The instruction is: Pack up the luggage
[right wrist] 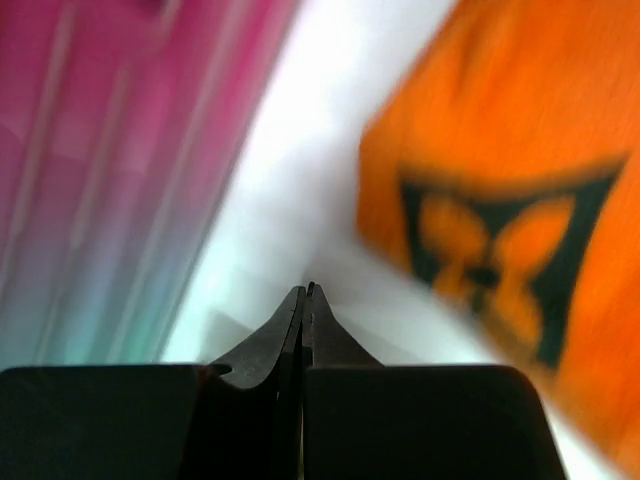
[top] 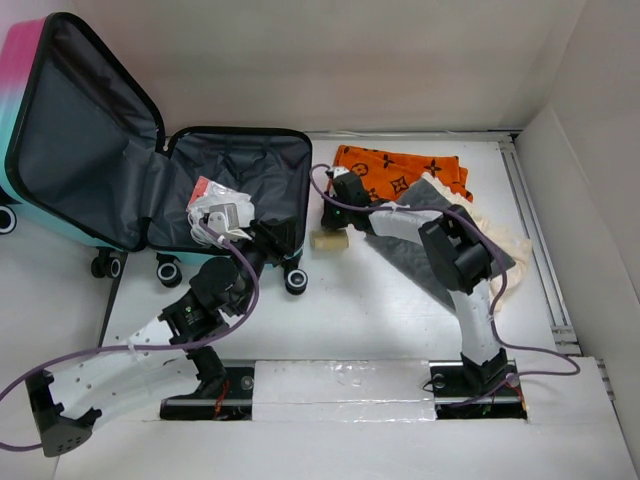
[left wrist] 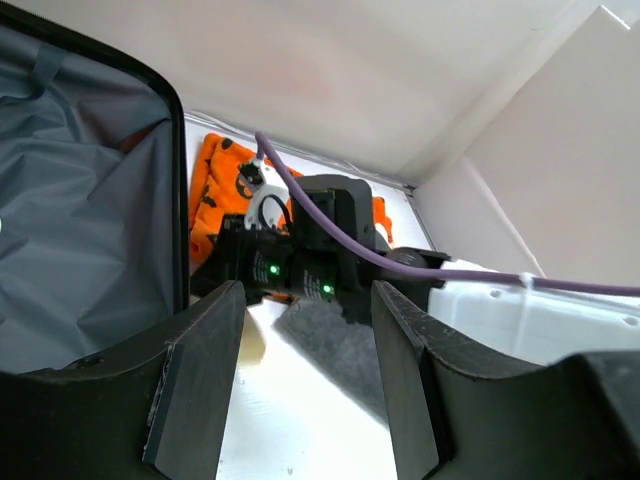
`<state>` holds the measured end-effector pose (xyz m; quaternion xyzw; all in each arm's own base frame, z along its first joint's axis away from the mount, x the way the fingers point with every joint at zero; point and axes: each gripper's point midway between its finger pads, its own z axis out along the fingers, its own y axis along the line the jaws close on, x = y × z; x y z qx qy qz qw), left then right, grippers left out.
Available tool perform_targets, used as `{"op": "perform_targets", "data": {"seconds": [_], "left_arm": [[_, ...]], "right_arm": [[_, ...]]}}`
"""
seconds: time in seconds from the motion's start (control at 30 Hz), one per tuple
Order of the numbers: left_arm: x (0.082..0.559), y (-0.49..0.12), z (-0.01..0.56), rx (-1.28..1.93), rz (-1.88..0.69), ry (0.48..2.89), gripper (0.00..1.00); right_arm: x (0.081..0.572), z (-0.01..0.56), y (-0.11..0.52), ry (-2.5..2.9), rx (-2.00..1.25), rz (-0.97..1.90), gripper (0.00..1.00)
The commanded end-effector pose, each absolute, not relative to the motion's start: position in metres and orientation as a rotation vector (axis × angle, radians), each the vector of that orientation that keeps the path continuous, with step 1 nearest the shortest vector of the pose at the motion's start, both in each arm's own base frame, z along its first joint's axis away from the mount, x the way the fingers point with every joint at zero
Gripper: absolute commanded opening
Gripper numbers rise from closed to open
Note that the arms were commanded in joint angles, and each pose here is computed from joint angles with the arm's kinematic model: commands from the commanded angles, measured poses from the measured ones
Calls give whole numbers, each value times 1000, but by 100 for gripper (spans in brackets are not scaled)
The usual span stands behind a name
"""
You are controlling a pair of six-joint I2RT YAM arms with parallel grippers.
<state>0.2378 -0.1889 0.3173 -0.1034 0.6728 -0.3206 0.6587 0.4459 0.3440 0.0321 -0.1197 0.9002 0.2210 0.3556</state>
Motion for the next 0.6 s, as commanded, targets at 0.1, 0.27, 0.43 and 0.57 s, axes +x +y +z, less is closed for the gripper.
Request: {"op": "perform_targets", "data": {"seconds": [0.1,0.27,0.43,0.57], "left_arm": [[240,-193,320,-234,-740,1507,49],[238,-193,321,-231,-754,1499,49],[238,-193,318,-227,-746,1509,49],[238,-196,321,-220,-754,1509,49]], "right_arm": [[424,67,326,2267,-276,509,0],[391,77,307,2282,-240,517,0],[368,129,287,2188,-244,541,11],[348,147,292,2124,-462,586,66]]}}
